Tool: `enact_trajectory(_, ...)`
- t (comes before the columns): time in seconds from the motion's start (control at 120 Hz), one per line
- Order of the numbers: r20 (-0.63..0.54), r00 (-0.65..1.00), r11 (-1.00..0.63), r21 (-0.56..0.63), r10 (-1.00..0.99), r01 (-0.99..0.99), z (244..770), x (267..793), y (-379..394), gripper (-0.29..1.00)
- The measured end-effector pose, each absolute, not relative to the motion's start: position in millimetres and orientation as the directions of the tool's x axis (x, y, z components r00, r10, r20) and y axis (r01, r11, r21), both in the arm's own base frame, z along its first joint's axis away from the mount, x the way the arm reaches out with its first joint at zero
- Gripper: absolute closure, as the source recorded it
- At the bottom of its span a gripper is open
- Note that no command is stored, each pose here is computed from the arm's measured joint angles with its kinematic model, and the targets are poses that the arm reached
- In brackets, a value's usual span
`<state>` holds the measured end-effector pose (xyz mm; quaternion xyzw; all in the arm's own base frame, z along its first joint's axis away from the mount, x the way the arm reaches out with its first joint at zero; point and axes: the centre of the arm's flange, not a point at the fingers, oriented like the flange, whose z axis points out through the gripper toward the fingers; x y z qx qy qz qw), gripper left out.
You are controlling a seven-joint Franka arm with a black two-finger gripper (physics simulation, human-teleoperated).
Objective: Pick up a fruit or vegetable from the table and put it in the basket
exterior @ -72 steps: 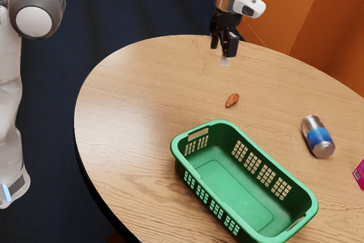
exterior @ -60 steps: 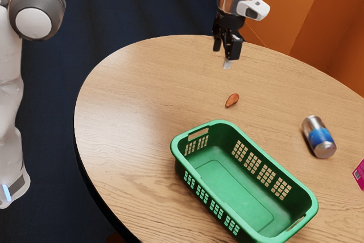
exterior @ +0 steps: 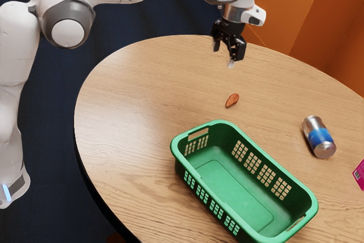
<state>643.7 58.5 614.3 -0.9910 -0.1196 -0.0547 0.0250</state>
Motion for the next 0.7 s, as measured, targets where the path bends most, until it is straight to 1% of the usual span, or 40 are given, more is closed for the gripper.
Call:
enact_trajectory(0.125, 0.143, 0.959, -0.968, -0.022, 0.245, 0.251, 588.6, 665.7, 54.2, 0.00)
enact_trajectory(0.225, 0.184, 0.947, -0.963, -0.009, 0.263, 0.269, 585.1, 674.2, 57.9, 0.00)
enact_trajectory(0.358, 0.226, 0.933, -0.958, 0.002, 0.280, 0.287, 562.6, 693.5, 57.0, 0.00)
enact_trajectory(0.492, 0.257, 0.906, -0.941, 0.045, 0.337, 0.337, 552.5, 708.4, 55.5, 0.00)
enact_trajectory(0.6, 0.230, 0.880, -0.909, 0.062, 0.415, 0.412, 525.7, 719.0, 83.1, 0.00)
enact_trajectory(0.7, 0.208, 0.860, -0.884, 0.073, 0.466, 0.461, 516.8, 721.4, 97.4, 0.00)
